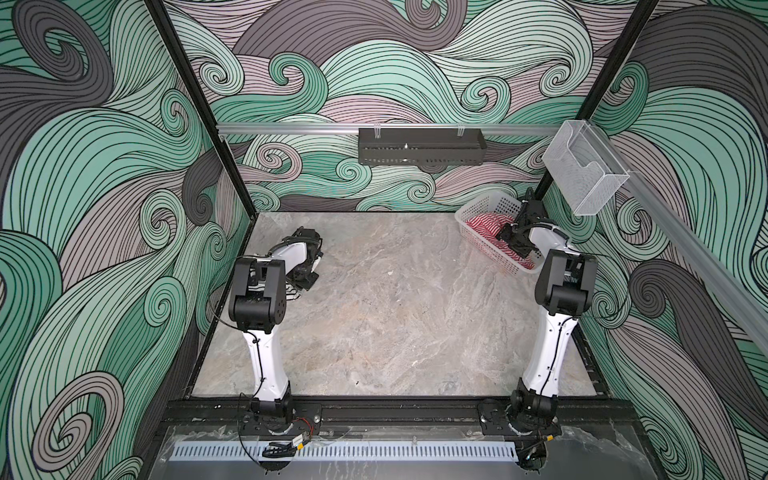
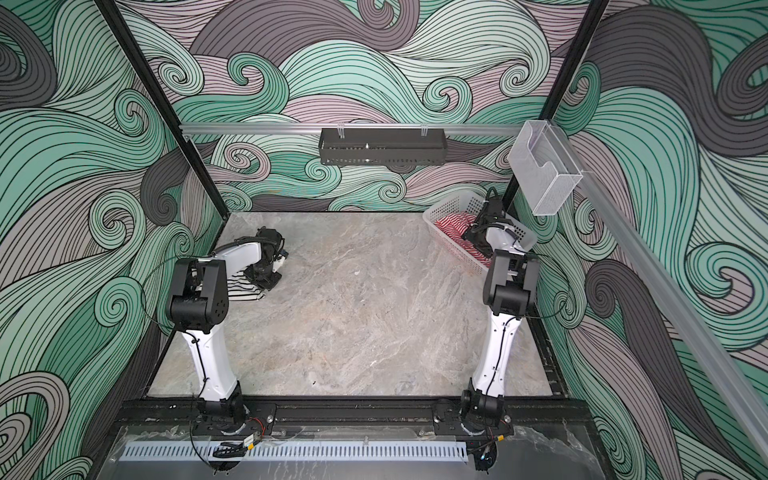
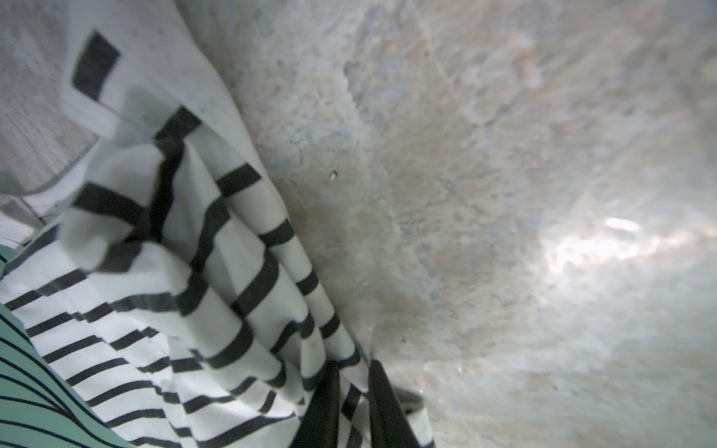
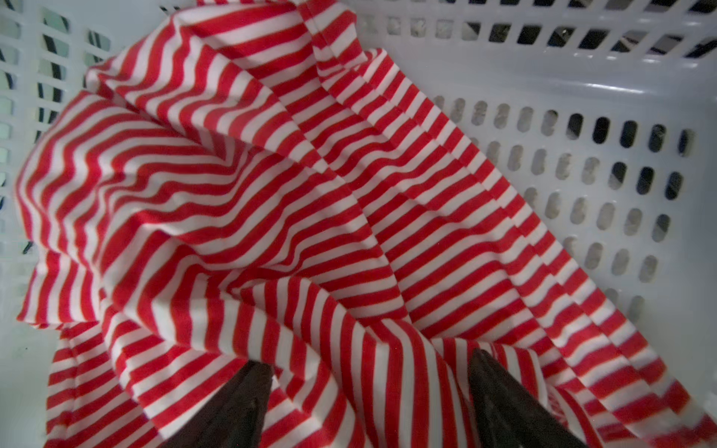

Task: Fold and stack tank tops
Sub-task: Pick up the tank top from the basket, then place the tank top at the center of the table.

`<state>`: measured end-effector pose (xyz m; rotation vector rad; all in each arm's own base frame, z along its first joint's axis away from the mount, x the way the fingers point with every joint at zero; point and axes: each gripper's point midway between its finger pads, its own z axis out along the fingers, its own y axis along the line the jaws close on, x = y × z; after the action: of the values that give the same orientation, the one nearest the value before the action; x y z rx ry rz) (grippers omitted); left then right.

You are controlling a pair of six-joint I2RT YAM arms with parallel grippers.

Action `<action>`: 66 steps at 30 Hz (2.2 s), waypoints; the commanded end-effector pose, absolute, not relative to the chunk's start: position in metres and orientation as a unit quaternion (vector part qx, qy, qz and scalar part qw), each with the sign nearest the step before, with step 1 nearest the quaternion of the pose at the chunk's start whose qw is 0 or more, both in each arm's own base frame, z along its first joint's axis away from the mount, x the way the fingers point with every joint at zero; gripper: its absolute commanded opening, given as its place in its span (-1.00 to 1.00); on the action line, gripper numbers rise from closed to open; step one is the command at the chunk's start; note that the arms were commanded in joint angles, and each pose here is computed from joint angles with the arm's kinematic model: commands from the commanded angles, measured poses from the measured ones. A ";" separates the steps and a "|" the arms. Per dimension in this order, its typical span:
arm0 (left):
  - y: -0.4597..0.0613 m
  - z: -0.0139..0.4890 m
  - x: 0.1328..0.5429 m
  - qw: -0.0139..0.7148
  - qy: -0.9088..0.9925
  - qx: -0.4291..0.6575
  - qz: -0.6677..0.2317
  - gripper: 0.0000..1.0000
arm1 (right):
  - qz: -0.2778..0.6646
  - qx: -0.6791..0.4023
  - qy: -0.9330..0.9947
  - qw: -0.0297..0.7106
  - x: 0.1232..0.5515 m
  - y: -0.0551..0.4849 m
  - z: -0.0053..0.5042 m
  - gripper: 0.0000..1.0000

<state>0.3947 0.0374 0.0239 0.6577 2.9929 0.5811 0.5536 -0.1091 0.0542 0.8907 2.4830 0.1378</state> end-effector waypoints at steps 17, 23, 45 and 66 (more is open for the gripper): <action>0.022 0.043 0.404 0.038 0.975 0.173 0.131 -0.61 | 0.128 0.324 0.782 0.517 0.504 -0.073 0.194 -1.00; 0.013 0.046 0.401 0.044 0.978 0.169 0.115 -0.61 | 0.115 0.302 0.745 0.583 0.465 -0.049 0.254 -1.00; -0.008 0.115 0.405 0.124 0.973 0.164 0.102 -0.61 | 0.288 0.050 0.694 0.658 0.359 0.158 0.410 -1.00; -0.040 0.102 0.352 0.101 0.975 0.195 0.027 -0.58 | 0.348 -0.198 0.862 0.310 0.339 0.410 0.210 -1.00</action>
<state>0.3632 -0.0238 0.0970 0.5212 2.8818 0.1711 0.3620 0.3923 0.2181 -0.4208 2.1912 0.8529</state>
